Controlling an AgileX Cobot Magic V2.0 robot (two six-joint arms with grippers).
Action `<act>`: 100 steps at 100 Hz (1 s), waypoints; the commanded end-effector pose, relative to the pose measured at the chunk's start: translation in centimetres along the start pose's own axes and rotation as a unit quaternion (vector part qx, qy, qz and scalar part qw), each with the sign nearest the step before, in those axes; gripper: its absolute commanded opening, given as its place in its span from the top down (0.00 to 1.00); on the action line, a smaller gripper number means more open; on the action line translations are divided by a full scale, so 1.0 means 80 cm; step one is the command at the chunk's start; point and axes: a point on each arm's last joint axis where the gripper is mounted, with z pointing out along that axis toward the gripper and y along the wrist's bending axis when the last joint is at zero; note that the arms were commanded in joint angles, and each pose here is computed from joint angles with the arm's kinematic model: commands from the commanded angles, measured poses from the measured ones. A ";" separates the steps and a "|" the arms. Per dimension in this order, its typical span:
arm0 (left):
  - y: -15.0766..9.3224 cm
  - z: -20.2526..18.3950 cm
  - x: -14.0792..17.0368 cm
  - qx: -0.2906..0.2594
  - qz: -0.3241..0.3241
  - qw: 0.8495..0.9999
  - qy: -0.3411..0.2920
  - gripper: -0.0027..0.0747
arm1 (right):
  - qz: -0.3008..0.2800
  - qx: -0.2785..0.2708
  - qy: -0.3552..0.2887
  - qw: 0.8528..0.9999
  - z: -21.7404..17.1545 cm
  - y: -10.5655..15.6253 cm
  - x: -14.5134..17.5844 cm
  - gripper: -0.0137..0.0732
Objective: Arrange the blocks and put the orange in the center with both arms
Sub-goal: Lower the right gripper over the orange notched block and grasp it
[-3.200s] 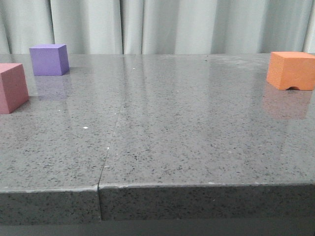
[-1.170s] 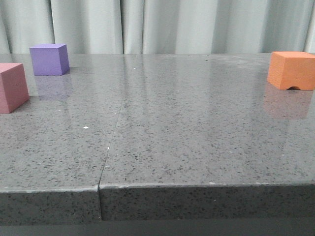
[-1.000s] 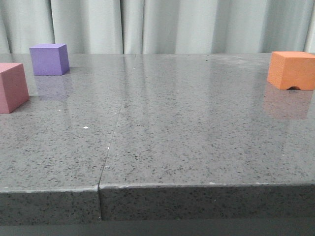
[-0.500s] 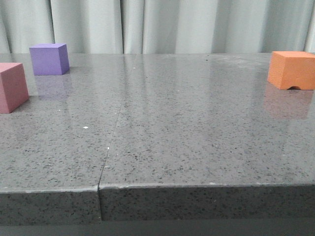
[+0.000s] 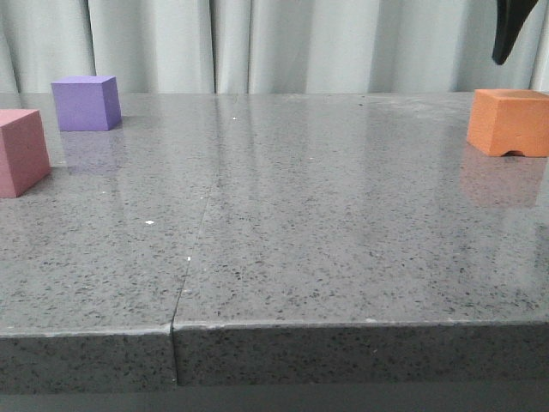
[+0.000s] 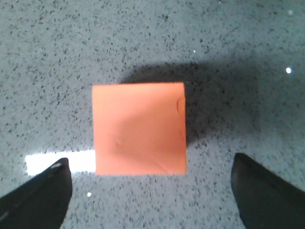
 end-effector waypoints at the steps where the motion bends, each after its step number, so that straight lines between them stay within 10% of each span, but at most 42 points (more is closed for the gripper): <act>1: 0.000 -0.001 0.004 0.004 -0.003 0.999 -0.038 0.99 | -0.005 -0.016 -0.036 0.999 -0.024 0.006 -0.007 0.08; 70: 0.000 -0.001 0.004 0.004 -0.003 0.999 -0.038 0.99 | 0.004 -0.019 0.003 1.000 0.046 0.005 -0.017 0.08; 100: 0.000 -0.001 0.004 0.004 -0.003 0.999 -0.038 0.99 | 0.004 -0.020 -0.002 1.000 0.047 0.005 -0.019 0.43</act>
